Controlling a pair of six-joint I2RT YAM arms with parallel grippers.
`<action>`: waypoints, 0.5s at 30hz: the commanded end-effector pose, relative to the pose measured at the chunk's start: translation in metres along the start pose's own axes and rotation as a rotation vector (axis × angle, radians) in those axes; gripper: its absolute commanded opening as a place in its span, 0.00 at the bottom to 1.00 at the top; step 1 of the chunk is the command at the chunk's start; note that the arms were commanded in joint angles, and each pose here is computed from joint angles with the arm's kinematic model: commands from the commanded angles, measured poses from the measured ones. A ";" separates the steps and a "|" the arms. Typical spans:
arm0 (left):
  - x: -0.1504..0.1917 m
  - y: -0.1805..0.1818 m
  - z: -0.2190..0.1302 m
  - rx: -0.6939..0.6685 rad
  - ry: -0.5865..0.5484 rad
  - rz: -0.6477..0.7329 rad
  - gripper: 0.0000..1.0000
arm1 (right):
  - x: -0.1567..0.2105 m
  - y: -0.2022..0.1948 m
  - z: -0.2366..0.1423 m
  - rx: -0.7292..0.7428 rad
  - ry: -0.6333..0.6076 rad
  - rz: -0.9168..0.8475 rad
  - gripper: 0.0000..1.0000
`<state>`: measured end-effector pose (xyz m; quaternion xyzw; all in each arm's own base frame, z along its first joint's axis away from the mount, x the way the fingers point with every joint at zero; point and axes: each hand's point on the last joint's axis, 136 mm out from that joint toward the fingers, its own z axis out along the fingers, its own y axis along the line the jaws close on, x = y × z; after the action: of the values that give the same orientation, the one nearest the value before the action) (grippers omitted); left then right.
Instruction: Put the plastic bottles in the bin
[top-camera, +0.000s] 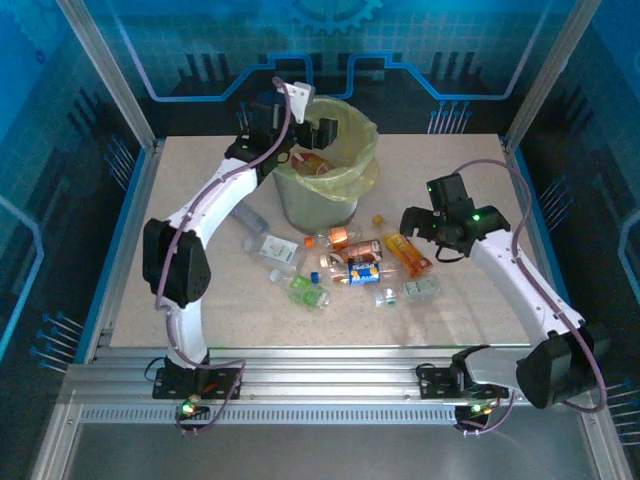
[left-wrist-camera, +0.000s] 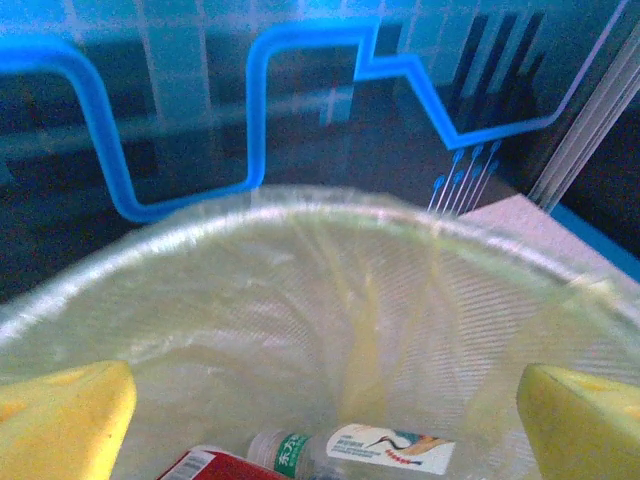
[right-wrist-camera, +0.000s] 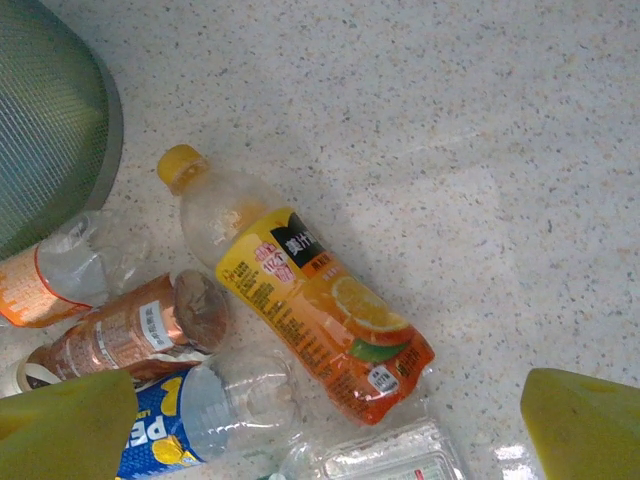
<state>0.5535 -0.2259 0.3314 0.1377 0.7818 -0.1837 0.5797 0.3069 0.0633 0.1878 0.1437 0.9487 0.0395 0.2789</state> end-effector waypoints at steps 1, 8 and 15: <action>-0.051 -0.012 -0.043 0.011 -0.116 -0.014 0.99 | 0.008 -0.015 -0.008 0.029 -0.005 0.063 1.00; -0.069 -0.014 -0.098 -0.015 -0.196 -0.064 0.99 | 0.031 -0.028 -0.014 0.036 0.022 0.147 1.00; -0.043 -0.012 -0.144 -0.029 -0.217 -0.192 0.99 | 0.063 -0.047 -0.011 0.081 0.070 0.249 1.00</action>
<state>0.4496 -0.1788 0.4117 0.0707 0.7328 -0.2206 0.6398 0.2549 0.0477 0.1669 0.2259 0.9390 0.0521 0.2541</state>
